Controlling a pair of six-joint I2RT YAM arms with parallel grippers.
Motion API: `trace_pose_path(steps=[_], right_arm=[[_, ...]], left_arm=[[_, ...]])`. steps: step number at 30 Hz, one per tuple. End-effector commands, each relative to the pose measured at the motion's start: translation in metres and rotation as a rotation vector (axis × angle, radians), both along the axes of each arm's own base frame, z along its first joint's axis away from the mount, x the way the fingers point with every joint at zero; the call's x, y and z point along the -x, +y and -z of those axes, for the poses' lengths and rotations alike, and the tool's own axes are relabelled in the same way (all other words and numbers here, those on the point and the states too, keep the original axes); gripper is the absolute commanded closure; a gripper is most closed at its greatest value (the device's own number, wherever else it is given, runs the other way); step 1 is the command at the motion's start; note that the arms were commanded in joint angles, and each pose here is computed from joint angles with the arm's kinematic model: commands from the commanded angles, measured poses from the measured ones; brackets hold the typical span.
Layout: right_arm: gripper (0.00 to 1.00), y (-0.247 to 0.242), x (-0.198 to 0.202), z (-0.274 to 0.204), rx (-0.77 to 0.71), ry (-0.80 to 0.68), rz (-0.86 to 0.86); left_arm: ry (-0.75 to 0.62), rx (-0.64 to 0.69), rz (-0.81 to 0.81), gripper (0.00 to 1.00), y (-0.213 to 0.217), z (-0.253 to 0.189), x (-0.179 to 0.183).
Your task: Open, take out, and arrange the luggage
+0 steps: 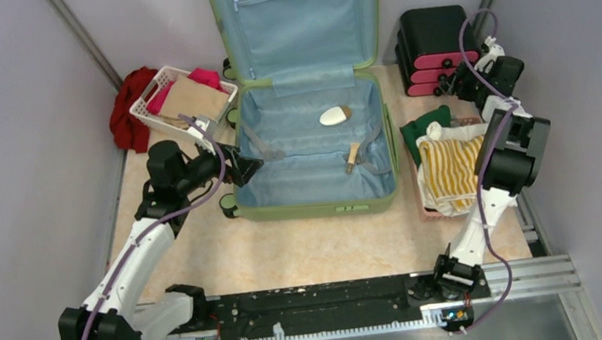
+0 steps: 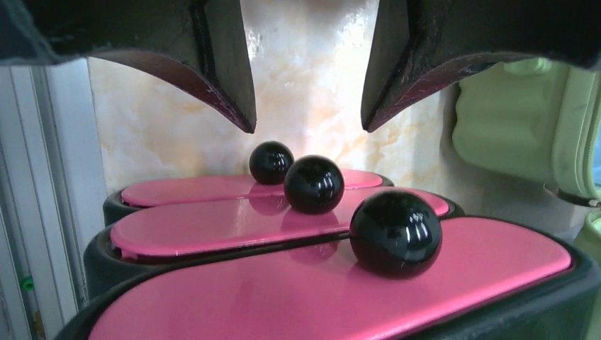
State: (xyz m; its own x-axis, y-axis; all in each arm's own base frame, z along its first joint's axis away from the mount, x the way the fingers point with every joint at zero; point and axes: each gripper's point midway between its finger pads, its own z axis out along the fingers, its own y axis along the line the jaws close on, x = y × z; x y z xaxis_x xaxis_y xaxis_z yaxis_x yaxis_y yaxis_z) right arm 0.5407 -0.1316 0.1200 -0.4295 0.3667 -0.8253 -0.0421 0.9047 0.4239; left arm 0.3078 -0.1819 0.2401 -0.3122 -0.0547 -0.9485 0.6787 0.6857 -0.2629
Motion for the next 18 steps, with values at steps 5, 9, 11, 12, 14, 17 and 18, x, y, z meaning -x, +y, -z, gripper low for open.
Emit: trace_pose_path(steps=[5, 9, 11, 12, 14, 17, 18], right_arm=[[0.45, 0.006, -0.042, -0.032, -0.005, -0.093, 0.032], [0.48, 0.003, -0.048, -0.028, 0.005, -0.083, 0.056], [0.50, 0.000, -0.049, -0.024, 0.006, -0.067, 0.067], [0.50, -0.001, -0.049, -0.024, 0.009, -0.065, 0.070], [0.53, -0.003, -0.050, -0.022, 0.012, -0.063, 0.078], [0.58, -0.003, -0.051, -0.021, 0.012, -0.062, 0.082], [0.58, -0.004, -0.051, -0.021, 0.014, -0.062, 0.084]], left_arm=[[-0.031, -0.012, -0.007, 0.01, 0.003, -0.005, -0.005], [-0.028, -0.010, -0.006, 0.01, 0.003, -0.005, -0.005], [-0.026, -0.010, -0.006, 0.01, 0.003, -0.005, -0.006], [-0.025, -0.011, -0.007, 0.01, 0.003, -0.004, -0.006], [-0.024, -0.009, -0.006, 0.01, 0.003, -0.004, -0.006], [-0.021, -0.010, -0.007, 0.01, 0.003, -0.004, -0.006], [-0.023, -0.010, -0.008, 0.01, 0.004, -0.004, -0.006]])
